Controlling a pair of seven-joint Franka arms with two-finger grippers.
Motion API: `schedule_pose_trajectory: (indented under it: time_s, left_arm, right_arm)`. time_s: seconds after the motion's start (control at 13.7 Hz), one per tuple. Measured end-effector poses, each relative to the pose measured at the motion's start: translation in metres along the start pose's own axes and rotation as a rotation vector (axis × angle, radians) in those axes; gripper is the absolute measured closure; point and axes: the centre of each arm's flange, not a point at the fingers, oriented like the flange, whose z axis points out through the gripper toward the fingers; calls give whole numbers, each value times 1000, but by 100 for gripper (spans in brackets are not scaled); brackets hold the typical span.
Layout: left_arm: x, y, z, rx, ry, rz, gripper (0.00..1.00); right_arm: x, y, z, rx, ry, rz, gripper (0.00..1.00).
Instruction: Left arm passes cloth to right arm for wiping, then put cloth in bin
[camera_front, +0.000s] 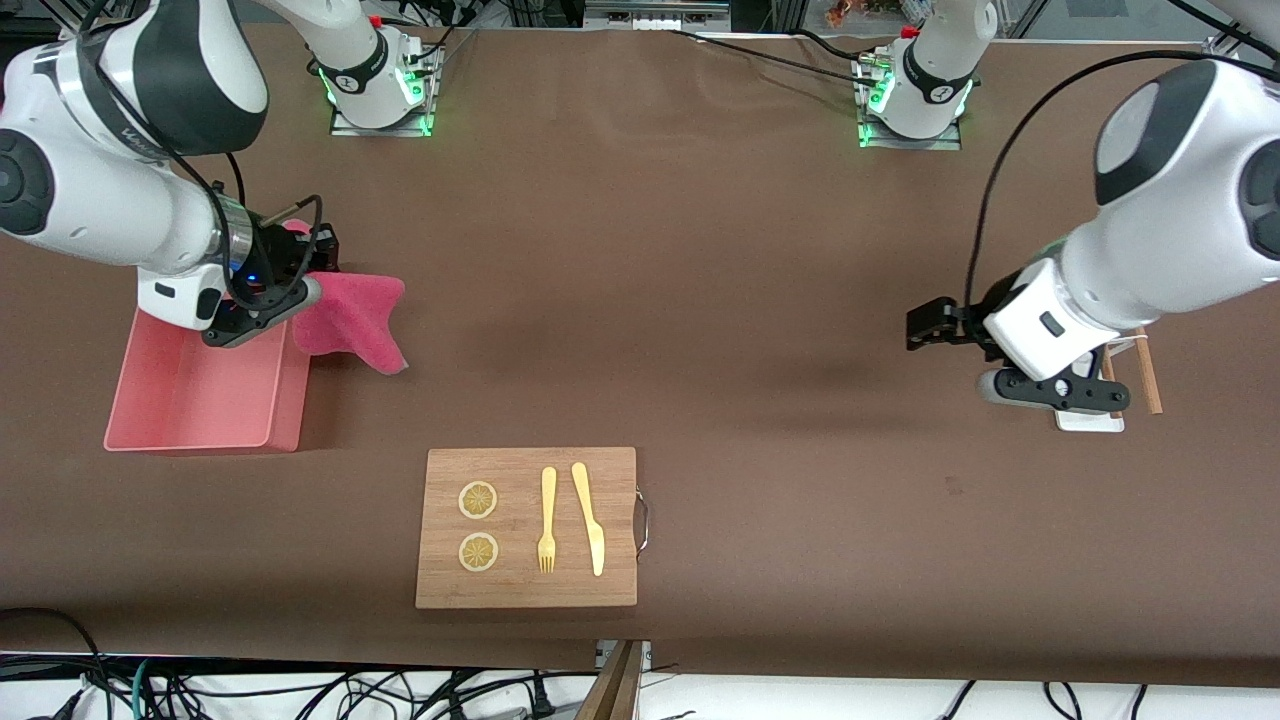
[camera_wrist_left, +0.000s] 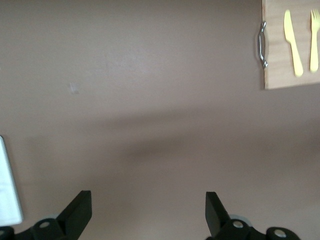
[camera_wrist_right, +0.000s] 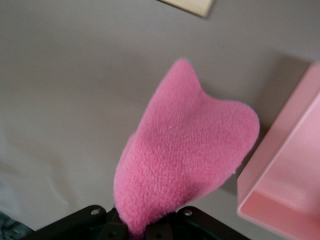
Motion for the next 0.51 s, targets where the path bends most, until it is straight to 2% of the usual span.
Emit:
schedule_pose_trajectory:
  time_s: [0.15,0.29,0.51]
  left_arm:
    - [-4,-23,-5,27,-9,105,0]
    - [-14,-30,-15,99,-9,184,0]
    - [-45,-27,-35,193,-12,199,0]
  right_arm:
    - [-3,9,24,-24,-25,89,98]
    - [-1,26,60,-43,-8,149,98]
    - [-4,52,120,-73,28,194,98]
